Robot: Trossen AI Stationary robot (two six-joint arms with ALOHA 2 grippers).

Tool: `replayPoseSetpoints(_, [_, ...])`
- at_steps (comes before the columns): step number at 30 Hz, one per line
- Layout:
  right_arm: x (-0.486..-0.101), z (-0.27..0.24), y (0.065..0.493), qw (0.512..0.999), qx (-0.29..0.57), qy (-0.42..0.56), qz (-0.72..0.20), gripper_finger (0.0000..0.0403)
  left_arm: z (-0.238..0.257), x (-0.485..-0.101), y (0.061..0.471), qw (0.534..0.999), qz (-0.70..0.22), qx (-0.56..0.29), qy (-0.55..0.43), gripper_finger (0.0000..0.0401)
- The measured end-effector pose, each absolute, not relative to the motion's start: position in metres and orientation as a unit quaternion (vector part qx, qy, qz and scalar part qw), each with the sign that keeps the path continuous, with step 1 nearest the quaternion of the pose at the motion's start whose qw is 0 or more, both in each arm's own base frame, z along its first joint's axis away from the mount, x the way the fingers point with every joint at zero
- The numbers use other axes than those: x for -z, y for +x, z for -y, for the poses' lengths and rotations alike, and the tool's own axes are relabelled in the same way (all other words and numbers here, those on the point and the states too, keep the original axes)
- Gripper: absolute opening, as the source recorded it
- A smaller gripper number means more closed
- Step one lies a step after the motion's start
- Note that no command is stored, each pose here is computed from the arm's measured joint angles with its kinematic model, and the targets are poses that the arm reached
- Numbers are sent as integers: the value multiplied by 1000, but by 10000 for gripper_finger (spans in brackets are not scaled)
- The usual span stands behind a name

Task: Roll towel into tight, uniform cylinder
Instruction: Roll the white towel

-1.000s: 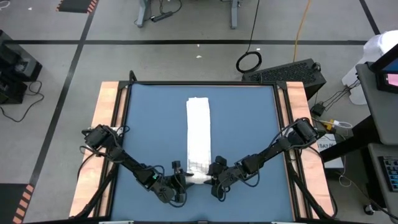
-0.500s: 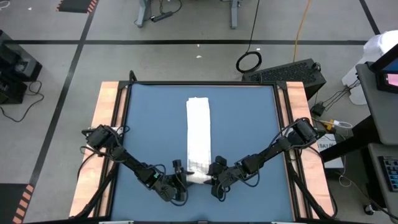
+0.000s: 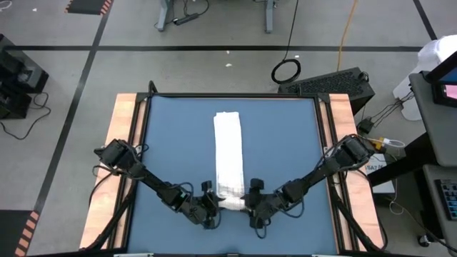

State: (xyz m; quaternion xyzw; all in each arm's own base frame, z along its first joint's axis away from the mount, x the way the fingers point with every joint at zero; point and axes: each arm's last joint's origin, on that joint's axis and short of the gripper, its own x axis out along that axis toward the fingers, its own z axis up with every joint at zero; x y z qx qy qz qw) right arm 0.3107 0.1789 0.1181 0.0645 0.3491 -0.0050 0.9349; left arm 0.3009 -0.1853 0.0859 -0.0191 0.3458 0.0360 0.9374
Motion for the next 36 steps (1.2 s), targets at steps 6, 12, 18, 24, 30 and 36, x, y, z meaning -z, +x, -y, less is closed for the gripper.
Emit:
replayPoseSetpoints(6, [-133,-216,285,956,20,-112,-271,283,178,-90,305,930,-359,-32,-68,136])
replayPoseSetpoints(12, [-115,-241,276,959,48,-181,-212,278,170,-95,307,918,-378,-28,-117,137])
replayPoseSetpoints(18, [-97,-237,285,953,78,-212,-204,276,157,-97,314,901,-403,-4,-161,138])
replayPoseSetpoints(24, [-94,-229,293,949,89,-221,-205,276,146,-98,320,889,-415,21,-189,138])
replayPoseSetpoints(30, [-90,-216,301,952,86,-174,-236,274,142,-98,323,886,-418,29,-200,138])
replayPoseSetpoints(36, [-88,-208,305,956,83,-128,-251,239,140,-98,323,884,-420,32,-203,138])
